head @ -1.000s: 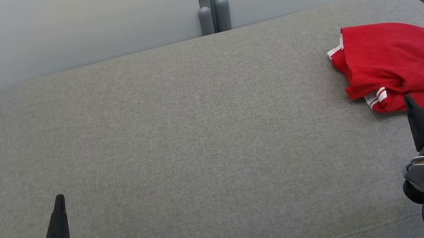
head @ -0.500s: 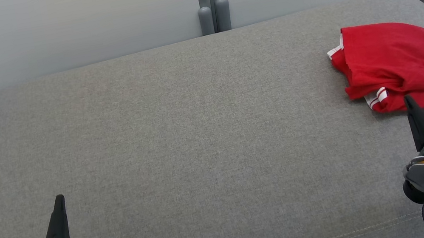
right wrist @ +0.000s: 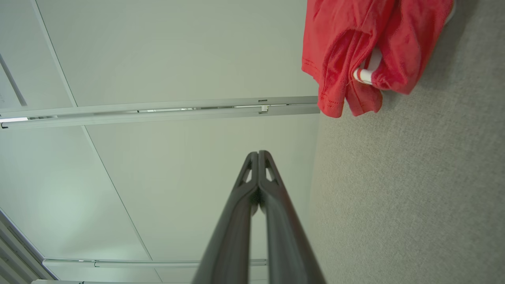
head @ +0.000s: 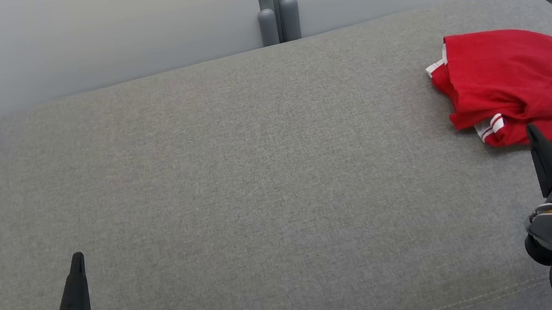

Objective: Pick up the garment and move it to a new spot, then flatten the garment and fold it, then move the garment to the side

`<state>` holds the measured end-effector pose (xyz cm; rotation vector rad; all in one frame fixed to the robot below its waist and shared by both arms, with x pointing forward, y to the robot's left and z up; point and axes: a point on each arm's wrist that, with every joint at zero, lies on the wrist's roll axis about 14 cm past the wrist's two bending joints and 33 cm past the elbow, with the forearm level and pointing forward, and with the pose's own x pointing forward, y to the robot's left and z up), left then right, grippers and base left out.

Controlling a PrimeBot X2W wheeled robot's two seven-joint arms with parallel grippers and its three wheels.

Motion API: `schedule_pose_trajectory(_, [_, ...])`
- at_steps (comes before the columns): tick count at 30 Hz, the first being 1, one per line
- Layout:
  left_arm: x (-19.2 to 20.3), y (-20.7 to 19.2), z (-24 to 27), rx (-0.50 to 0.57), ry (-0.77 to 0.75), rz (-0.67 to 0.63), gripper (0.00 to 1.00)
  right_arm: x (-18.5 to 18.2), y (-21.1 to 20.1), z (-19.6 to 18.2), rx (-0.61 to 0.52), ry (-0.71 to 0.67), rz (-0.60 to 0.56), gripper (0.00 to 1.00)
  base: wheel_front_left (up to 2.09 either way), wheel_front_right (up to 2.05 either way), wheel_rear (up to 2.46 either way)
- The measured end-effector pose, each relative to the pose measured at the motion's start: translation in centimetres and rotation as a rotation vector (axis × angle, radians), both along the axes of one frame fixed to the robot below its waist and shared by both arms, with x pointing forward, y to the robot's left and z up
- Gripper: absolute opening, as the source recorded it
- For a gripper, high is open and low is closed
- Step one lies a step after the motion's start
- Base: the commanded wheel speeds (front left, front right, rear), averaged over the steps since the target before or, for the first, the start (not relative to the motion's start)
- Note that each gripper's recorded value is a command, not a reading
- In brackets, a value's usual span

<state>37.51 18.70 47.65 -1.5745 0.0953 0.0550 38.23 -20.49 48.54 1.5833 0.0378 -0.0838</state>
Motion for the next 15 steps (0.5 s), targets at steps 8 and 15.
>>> schedule_pose_trajectory(8, [0.01,0.0,0.01,0.0,0.0,0.0,0.0,0.0,-0.02,0.0,0.0,0.0,-0.001,0.0,0.0,0.0,0.0])
schedule_pose_trajectory(15, [0.01,0.01,0.02,0.0,-0.001,0.0,0.0,0.0,0.01,0.0,0.001,0.0,0.002,0.0,0.0,0.0,0.0])
